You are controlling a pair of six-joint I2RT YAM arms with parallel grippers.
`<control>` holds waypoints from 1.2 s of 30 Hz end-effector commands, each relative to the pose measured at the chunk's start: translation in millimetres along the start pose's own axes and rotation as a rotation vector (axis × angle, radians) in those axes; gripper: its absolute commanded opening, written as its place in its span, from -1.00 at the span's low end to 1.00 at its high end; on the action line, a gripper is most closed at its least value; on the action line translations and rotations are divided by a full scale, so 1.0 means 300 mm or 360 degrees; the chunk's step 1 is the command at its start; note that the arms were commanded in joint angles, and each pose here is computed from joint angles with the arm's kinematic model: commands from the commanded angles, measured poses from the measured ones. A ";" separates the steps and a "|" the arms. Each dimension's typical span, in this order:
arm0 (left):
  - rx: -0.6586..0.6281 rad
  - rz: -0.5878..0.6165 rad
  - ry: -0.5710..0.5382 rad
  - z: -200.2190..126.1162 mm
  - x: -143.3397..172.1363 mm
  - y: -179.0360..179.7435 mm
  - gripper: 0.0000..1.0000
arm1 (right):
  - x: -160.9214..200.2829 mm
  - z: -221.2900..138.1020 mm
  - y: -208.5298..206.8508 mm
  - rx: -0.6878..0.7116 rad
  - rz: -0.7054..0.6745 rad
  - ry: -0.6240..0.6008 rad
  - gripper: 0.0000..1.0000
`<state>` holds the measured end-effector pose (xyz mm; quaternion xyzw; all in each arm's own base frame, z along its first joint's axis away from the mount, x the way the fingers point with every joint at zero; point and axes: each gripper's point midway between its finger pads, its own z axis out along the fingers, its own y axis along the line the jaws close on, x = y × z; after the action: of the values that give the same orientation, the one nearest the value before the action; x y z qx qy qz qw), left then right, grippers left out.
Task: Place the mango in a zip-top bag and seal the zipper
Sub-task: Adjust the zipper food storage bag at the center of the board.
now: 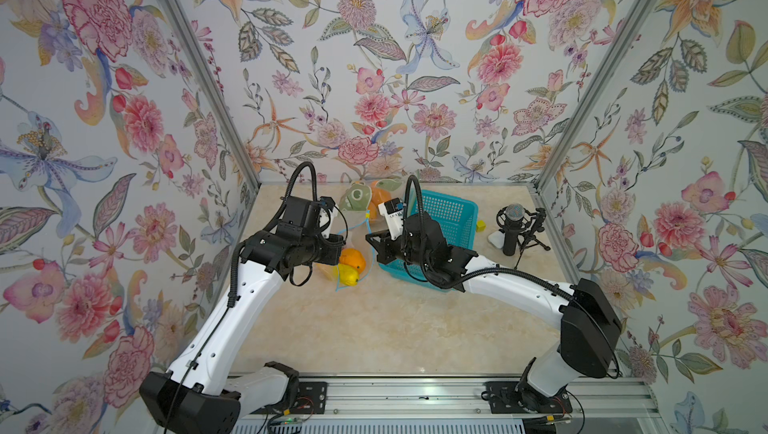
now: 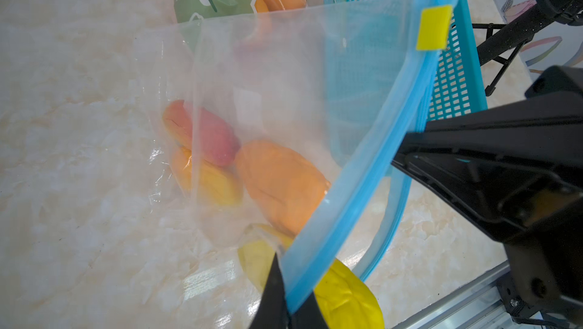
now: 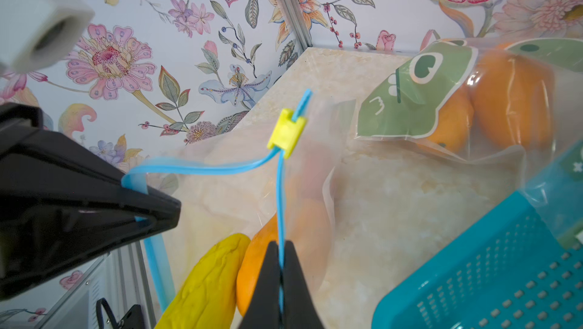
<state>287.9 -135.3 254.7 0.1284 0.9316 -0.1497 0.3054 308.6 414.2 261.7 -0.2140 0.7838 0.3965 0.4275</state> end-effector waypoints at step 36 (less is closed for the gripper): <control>0.0234 -0.0155 -0.0164 -0.059 -0.038 -0.031 -1.00 | 0.113 -0.100 -0.103 0.0128 0.0414 0.0566 -1.00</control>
<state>288.9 -140.8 283.4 0.0960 0.9066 -0.2342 0.3377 301.8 371.9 206.7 -0.1534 0.8947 0.3509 0.2297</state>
